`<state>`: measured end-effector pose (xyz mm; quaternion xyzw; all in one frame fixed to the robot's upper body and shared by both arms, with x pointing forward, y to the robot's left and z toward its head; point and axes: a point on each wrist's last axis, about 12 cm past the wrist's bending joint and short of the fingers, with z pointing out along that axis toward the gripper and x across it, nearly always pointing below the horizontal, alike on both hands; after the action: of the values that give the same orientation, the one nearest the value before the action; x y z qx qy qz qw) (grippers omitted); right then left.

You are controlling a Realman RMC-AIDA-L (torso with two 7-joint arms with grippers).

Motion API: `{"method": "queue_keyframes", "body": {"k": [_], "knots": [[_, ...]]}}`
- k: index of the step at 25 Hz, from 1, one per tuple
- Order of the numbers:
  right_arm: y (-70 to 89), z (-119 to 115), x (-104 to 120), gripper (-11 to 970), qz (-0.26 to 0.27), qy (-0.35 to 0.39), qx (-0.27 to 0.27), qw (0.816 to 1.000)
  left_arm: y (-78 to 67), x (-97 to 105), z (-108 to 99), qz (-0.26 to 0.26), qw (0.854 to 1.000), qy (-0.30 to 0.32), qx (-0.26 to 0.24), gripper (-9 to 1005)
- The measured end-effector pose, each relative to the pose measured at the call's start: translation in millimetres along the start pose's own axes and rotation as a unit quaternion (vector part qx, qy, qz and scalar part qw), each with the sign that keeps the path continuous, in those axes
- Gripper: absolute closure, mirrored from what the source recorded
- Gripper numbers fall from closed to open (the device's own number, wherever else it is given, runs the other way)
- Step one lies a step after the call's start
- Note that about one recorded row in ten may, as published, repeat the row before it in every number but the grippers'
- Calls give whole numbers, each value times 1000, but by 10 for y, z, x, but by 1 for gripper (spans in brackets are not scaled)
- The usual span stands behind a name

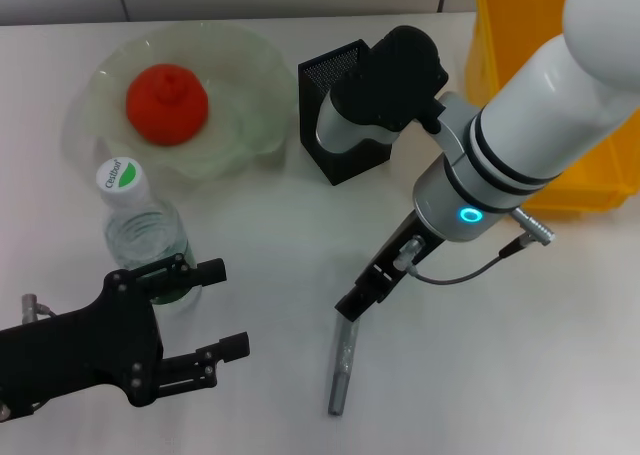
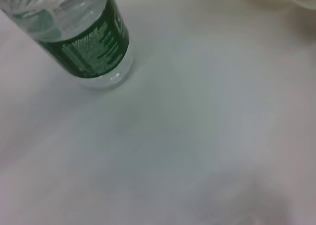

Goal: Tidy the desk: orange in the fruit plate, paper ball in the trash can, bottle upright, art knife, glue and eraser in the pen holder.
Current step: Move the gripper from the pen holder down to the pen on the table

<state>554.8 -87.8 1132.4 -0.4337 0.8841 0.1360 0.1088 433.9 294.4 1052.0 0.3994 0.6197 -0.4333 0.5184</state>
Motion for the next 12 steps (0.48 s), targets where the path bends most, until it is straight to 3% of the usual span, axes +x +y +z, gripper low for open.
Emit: {"method": "queue_keyframes", "body": {"k": [10, 12], "knots": [[-22, 75, -22, 143, 0, 19, 6, 1000, 5, -4, 1, 1, 1000, 0, 1, 231], [-29, 82, -23, 183, 1, 22, 6, 1000, 5, -4, 1, 1, 1000, 0, 1, 231]]}}
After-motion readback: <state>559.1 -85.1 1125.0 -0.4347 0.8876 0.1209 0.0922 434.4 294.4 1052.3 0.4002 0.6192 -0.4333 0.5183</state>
